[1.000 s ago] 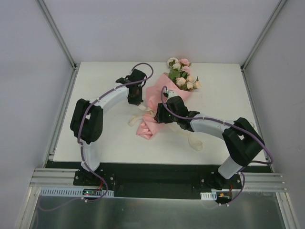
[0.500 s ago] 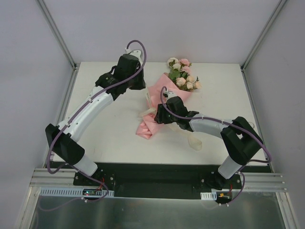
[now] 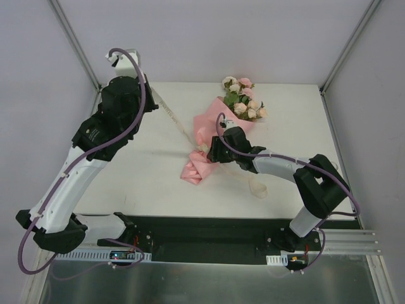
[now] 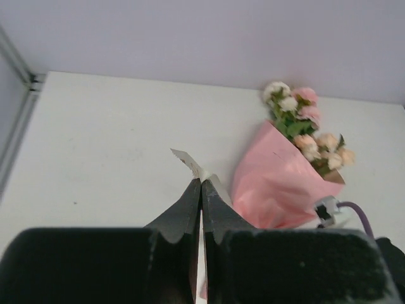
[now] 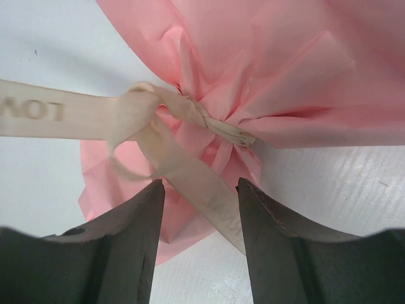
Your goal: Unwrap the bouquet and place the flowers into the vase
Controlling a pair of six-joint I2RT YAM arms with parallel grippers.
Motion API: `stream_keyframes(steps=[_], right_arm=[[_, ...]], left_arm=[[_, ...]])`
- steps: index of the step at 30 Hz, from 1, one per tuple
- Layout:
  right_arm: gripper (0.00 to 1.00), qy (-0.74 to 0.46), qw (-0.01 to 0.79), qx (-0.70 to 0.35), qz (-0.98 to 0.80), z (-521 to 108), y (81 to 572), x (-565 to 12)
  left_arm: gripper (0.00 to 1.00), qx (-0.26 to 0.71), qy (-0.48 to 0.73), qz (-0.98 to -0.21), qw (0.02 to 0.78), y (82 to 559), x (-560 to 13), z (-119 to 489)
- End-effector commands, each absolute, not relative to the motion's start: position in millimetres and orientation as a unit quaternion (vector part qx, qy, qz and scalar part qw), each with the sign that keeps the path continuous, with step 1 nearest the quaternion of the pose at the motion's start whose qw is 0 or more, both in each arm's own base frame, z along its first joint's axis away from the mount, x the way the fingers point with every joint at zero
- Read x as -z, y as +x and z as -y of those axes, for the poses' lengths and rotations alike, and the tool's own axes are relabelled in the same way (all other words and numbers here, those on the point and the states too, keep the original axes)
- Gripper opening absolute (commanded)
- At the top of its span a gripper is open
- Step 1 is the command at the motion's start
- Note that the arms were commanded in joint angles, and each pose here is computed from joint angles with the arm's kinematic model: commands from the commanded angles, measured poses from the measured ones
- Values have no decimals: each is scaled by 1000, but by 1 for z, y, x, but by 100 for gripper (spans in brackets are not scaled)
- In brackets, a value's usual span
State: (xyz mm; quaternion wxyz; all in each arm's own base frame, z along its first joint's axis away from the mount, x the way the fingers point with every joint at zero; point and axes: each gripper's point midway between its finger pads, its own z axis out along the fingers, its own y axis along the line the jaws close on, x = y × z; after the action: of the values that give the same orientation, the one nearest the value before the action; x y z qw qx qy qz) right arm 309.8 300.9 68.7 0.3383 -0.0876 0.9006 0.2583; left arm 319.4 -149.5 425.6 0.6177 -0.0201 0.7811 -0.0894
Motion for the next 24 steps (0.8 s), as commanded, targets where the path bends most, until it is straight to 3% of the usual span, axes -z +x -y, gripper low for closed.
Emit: stream_keyframes(steps=[1,5,12,24], right_arm=[[53,-74,353,-264,-895,-303,319,-79],[52,-70,352,-261,-896,-302,321,-78],[50,-72,343,-262,-899,-304,319,-74],[42,-77,333,-265,-902,-308,320,-71]], left_arm=[[0,-55,-78,-762,641,308,-433,81],[0,-148,-128,-747,636,292,-429,39],[0,-228,-147,-734,622,274,-421,8],[0,-194,-198,-693,666,224,-468,-33]])
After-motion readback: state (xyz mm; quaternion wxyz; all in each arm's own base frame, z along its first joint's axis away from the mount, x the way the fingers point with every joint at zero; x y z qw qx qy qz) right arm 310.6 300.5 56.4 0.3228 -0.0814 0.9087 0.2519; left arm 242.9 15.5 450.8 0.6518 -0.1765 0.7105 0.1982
